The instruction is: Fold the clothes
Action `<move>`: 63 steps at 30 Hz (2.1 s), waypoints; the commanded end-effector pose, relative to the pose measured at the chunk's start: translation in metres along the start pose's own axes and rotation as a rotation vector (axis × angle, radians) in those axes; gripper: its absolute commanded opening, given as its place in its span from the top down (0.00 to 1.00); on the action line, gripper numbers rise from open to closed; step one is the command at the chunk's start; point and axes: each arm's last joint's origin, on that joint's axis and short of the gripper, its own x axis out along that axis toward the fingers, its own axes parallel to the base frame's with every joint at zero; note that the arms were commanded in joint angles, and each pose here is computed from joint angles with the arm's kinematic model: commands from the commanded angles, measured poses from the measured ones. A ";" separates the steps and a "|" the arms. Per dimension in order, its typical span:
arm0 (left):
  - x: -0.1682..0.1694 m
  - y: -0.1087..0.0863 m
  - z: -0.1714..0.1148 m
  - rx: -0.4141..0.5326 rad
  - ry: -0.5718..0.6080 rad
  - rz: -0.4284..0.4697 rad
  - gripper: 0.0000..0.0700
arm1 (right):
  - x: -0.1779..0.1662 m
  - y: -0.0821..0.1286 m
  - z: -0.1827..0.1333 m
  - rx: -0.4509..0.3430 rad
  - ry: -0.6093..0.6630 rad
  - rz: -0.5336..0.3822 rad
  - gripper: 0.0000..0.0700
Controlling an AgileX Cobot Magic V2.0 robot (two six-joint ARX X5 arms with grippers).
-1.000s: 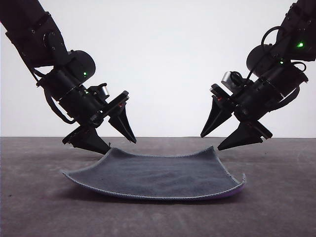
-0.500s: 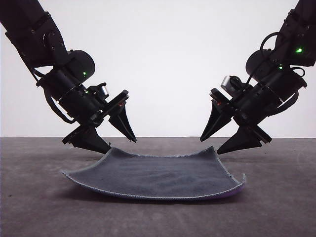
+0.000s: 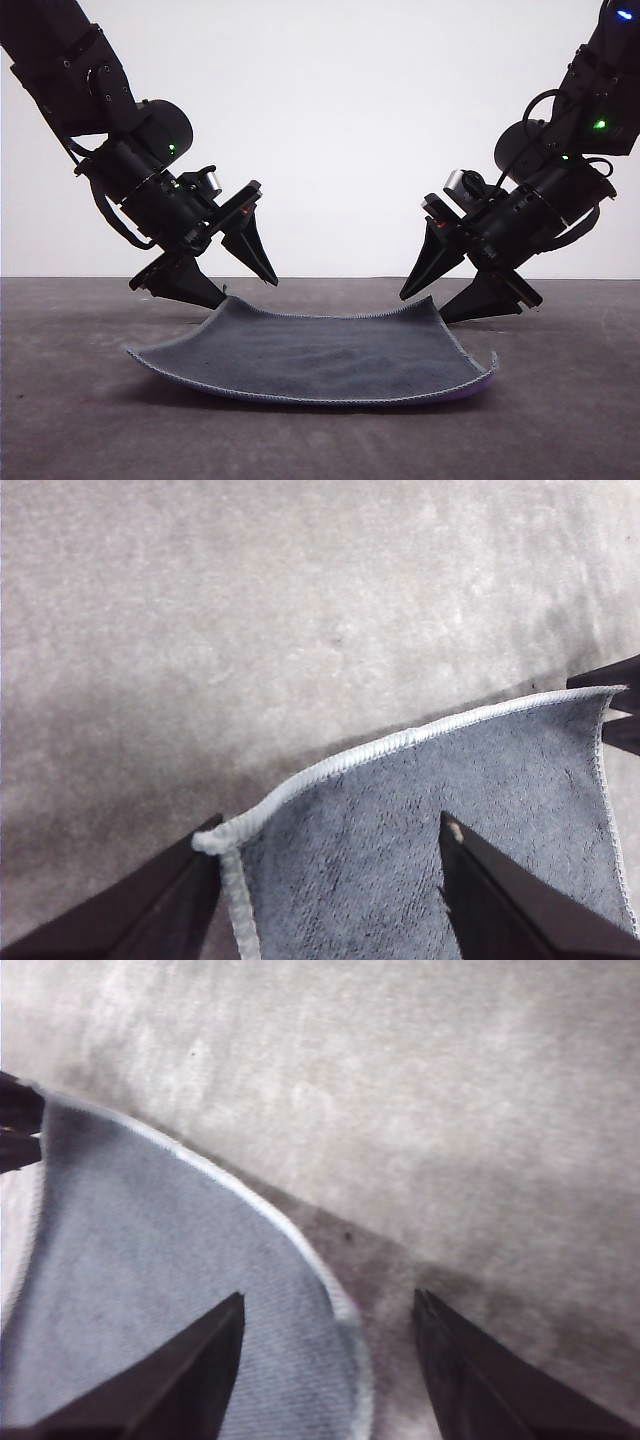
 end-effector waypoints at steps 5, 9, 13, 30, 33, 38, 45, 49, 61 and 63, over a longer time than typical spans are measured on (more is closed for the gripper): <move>0.007 0.001 0.002 0.004 0.007 -0.018 0.42 | 0.009 -0.004 -0.001 -0.001 0.021 0.018 0.64; 0.007 0.001 0.002 0.004 0.008 -0.023 0.43 | 0.010 -0.004 -0.001 -0.001 0.024 0.020 0.65; 0.007 0.001 0.001 0.002 0.011 -0.022 0.53 | 0.014 -0.002 -0.004 -0.002 0.037 0.007 0.74; 0.007 0.004 -0.001 0.005 0.014 0.071 0.99 | 0.020 0.000 -0.008 0.003 0.059 -0.043 0.99; 0.007 0.005 -0.001 0.010 0.015 0.081 0.99 | 0.020 0.000 -0.008 0.003 0.059 -0.044 0.99; 0.007 0.006 -0.001 0.019 0.014 0.105 0.99 | 0.020 0.000 -0.007 0.001 0.055 -0.051 0.99; 0.007 0.005 -0.001 0.046 0.015 0.105 0.99 | 0.020 0.000 -0.007 -0.013 0.050 -0.048 0.99; 0.006 0.003 -0.001 0.068 0.015 0.100 0.99 | 0.020 0.001 -0.007 -0.030 0.051 -0.047 0.99; 0.007 -0.005 -0.001 0.198 0.019 0.092 0.99 | 0.021 0.002 -0.008 -0.153 0.065 -0.088 0.99; 0.006 -0.007 0.000 0.223 0.016 0.090 0.99 | 0.020 0.004 -0.008 -0.182 0.071 -0.094 0.99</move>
